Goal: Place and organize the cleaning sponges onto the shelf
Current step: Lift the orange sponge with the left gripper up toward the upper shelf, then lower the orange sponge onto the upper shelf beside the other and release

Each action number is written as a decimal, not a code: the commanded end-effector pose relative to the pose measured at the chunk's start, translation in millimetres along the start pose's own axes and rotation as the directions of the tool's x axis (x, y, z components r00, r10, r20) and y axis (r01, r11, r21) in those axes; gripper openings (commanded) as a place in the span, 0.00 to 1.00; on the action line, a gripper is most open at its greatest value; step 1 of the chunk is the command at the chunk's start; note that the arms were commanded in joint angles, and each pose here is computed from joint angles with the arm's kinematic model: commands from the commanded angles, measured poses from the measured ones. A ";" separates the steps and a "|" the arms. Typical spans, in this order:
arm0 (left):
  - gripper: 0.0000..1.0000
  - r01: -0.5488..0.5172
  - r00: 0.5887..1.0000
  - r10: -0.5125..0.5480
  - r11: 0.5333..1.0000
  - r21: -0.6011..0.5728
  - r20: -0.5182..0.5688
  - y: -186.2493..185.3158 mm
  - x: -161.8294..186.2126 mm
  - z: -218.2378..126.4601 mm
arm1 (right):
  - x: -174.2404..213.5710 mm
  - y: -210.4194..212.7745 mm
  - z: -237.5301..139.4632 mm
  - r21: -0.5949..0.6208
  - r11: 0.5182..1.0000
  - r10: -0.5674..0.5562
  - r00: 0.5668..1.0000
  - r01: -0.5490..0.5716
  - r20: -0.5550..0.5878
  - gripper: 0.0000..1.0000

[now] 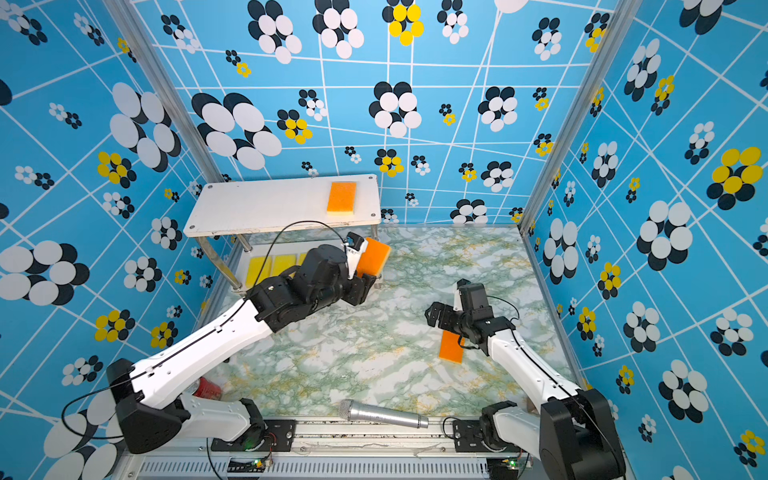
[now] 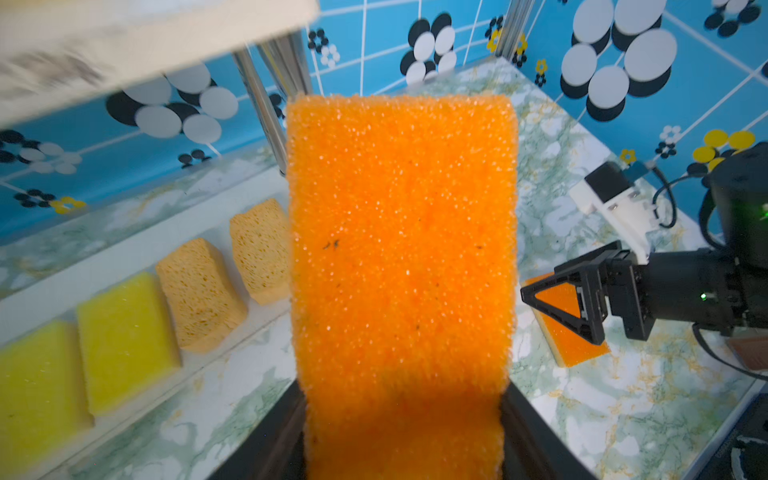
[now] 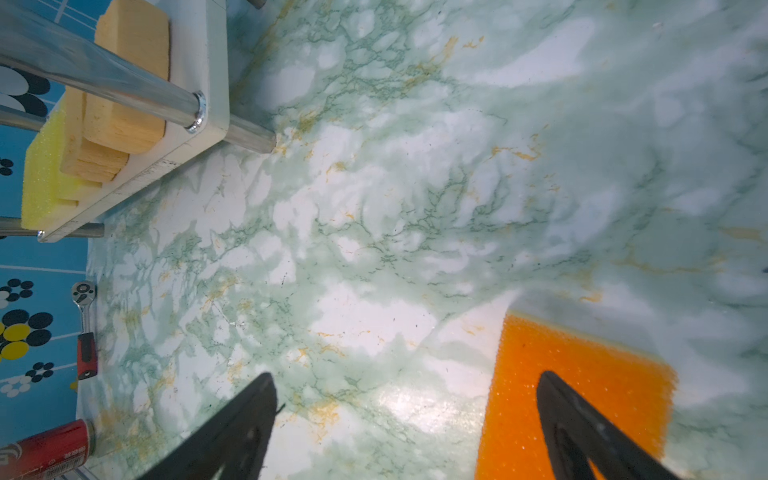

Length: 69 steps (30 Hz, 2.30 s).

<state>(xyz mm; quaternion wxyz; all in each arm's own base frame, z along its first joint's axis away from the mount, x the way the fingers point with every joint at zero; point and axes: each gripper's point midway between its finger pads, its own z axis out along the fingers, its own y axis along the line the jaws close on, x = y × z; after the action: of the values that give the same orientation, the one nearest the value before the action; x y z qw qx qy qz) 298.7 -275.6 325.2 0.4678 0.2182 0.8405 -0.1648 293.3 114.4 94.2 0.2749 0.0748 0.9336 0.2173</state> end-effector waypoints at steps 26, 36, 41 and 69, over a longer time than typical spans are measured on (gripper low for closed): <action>0.63 0.331 0.873 -0.175 0.898 -0.291 0.455 163.4 -128.0 -111.5 | 7.9 0.6 17.9 -0.041 0.998 0.047 0.998 -0.049 -0.039 0.99; 0.63 0.381 0.893 -0.250 0.862 -0.334 0.374 199.3 -110.7 -69.0 | 10.6 0.0 23.3 -0.048 0.997 0.051 0.997 -0.053 -0.050 0.99; 0.63 0.398 0.896 -0.282 0.853 -0.338 0.342 210.3 -102.9 -56.5 | 8.1 1.4 27.1 -0.053 0.997 0.049 0.997 -0.052 -0.052 0.99; 0.63 0.353 0.933 -0.307 0.882 -0.312 0.188 211.8 -87.9 -7.6 | 3.3 10.8 28.7 -0.088 0.994 0.054 0.996 -0.060 -0.070 0.99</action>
<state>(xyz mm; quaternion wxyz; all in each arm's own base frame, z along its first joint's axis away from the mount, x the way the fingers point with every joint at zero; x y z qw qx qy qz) 443.1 -108.6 387.8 0.5235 -0.0348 0.8447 -0.1059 304.6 135.4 66.2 0.2348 0.0802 0.9323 0.2633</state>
